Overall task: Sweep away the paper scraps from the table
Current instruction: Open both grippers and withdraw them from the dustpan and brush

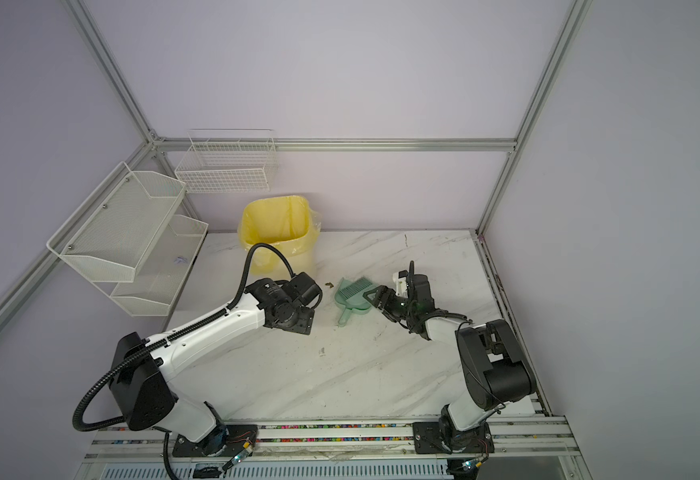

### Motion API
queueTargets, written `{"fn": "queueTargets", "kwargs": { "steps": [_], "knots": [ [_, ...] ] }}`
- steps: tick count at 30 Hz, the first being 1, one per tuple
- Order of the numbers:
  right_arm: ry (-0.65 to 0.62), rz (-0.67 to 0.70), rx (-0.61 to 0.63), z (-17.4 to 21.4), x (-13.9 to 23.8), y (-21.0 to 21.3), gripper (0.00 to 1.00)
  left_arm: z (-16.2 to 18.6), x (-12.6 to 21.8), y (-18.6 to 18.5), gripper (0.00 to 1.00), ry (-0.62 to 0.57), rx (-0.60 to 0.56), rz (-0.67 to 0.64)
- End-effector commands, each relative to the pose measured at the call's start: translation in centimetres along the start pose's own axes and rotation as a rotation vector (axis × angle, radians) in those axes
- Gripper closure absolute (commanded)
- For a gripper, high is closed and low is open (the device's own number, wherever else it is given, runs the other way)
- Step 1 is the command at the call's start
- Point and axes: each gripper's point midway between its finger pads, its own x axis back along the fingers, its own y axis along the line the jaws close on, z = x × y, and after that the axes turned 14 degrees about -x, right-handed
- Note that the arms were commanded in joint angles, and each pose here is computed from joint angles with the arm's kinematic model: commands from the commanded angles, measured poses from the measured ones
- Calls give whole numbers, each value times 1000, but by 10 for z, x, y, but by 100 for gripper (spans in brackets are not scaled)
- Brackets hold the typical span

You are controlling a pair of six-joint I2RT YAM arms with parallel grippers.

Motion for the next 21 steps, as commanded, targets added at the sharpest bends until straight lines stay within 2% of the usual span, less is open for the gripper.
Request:
{"fn": "queueTargets", "kwargs": {
  "steps": [1, 3, 8, 11, 12, 16, 21],
  "knots": [
    [-45, 55, 52, -10, 11, 4, 13, 14, -8, 37, 17, -17, 70, -179],
    [-56, 85, 55, -14, 16, -1, 3, 21, -8, 48, 16, -22, 88, -214],
    [-115, 156, 77, -23, 37, -11, 3, 37, 10, 110, 10, -43, 95, -406],
    [-197, 228, 107, -34, 55, -21, 3, 43, 19, 142, 4, -78, 198, -430],
    [-235, 229, 125, -38, 64, -17, 3, 46, 21, 152, 0, -104, 242, -434],
    [-373, 273, 150, -57, 88, -13, 3, 48, 31, 194, 0, -285, 455, -462],
    [-534, 281, 171, -73, 119, 3, 3, 40, 22, 204, 0, -536, 555, -455]
  ]
}}
